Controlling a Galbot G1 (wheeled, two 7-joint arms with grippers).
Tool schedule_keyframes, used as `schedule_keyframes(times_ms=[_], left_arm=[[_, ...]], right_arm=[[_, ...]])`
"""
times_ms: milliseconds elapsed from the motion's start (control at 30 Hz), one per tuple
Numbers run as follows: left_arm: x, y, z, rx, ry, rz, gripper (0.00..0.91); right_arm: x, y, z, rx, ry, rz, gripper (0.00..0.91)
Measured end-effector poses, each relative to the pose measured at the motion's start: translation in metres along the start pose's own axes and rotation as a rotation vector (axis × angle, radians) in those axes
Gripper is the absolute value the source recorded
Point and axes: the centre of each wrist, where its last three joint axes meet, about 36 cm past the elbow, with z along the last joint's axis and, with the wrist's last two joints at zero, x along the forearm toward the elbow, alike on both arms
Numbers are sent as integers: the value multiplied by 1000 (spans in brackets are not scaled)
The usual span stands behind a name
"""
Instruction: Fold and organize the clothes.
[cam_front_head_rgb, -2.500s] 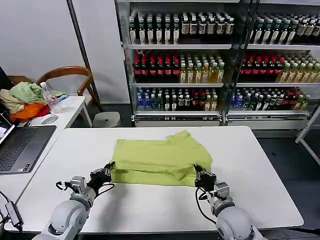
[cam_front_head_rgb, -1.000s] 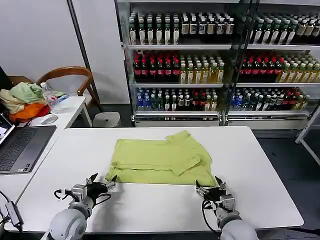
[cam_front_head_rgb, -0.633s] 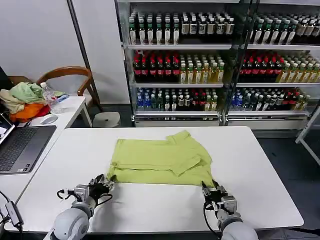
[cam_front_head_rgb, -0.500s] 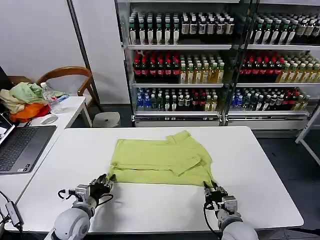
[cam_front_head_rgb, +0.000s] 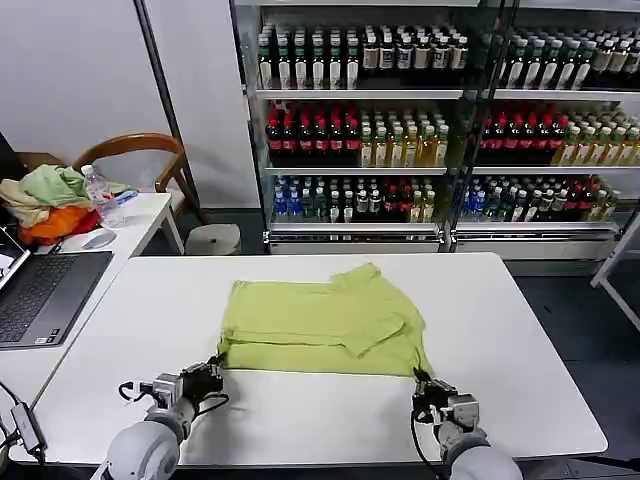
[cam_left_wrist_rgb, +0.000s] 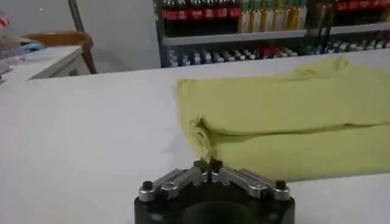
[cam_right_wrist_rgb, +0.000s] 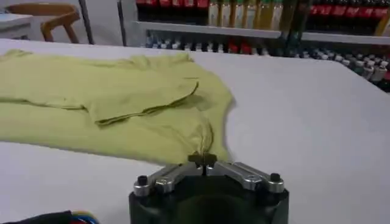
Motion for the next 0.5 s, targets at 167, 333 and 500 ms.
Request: schedule_keyframes(times_ms=[167,333,500], left_arm=[[14,-2,3,-12,5,10,30],[34,-5,8,-22,10,11,30],[55,-8,14,-21,14,9,30]], right_arm=[[20,-4,6,10,24,-6,0],[40,-5,11,14,41,-11,0],[58,-5,16,17,48,-11,0]])
